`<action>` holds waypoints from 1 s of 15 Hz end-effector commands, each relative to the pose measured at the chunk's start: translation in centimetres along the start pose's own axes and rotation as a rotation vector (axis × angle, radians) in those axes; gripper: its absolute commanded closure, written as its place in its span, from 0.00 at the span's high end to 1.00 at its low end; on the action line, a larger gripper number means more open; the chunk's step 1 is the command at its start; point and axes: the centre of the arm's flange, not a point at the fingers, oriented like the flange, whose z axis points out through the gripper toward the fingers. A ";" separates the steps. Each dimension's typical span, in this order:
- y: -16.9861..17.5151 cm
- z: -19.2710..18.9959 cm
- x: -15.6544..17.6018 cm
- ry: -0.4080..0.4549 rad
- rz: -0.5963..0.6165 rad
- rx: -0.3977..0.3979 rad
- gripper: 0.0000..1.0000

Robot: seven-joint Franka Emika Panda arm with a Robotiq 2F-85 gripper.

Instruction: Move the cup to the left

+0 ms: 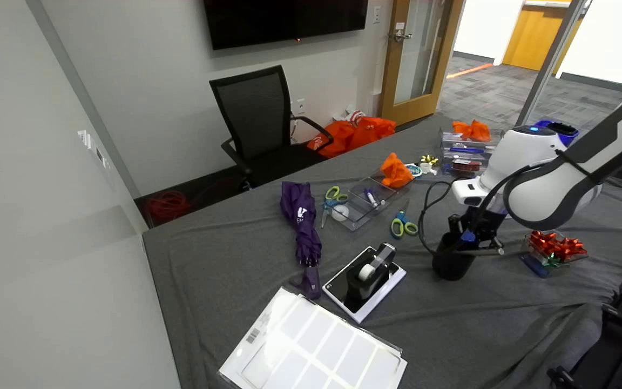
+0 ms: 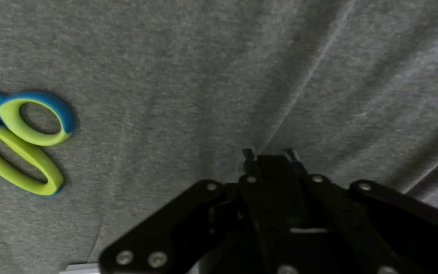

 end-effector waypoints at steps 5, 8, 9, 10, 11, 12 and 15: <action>0.5 -0.8 1.3 -0.011 0.013 0.076 0.05; 0.5 0.0 1.7 -0.042 0.025 0.079 0.05; 0.4 0.2 1.8 -0.051 0.026 0.079 0.05; 0.4 0.3 1.9 -0.060 0.028 0.078 0.05; 0.3 0.4 2.0 -0.069 0.027 0.078 0.05; 0.3 0.5 2.0 -0.075 0.026 0.079 0.05; 0.1 0.3 1.9 -0.087 0.023 0.078 0.51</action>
